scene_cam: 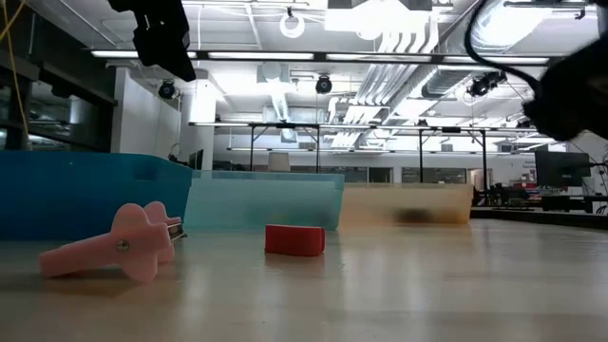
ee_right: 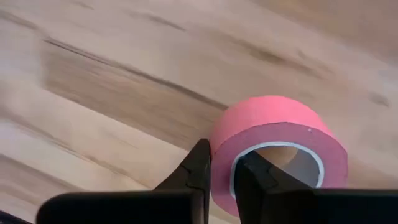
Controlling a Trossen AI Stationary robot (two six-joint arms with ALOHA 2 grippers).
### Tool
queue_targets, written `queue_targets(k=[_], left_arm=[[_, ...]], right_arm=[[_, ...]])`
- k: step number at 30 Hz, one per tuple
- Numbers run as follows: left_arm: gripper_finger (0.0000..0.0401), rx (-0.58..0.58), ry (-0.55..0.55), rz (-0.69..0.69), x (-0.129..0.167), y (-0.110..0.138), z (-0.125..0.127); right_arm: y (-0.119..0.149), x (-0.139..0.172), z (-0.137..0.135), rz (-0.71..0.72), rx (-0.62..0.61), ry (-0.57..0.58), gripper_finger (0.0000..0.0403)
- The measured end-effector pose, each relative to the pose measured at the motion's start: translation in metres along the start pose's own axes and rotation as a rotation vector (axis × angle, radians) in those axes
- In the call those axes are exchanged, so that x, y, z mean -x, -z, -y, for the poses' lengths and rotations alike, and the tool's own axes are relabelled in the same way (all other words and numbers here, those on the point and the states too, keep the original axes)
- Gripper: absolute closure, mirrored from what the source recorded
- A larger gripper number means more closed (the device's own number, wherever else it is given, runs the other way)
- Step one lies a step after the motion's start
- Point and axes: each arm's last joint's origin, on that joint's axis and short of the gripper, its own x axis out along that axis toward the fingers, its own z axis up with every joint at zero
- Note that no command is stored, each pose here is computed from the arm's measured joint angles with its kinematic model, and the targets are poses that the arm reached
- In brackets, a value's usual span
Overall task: Pick and place Stapler, Stapler remover, tape
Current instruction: Put the pink tape in the orange bin
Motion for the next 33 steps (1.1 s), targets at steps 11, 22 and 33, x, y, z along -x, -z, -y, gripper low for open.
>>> queue_targets(k=[11, 22, 33], left_arm=[[0.0090, -0.038, 0.010, 0.050, 0.000, -0.004, 0.002], [0.0090, 0.018, -0.024, 0.075, 0.000, -0.005, 0.001], [0.0090, 0.183, -0.044, 0.228, 0.003, -0.015, 0.003]], right_arm=[[-0.038, 0.056, -0.051, 0.174, 0.219, -0.128, 0.0372], [-0.155, 0.120, -0.047, 0.286, 0.491, -0.143, 0.0372], [-0.266, 0.170, 0.007, 0.498, 0.601, -0.298, 0.0372]])
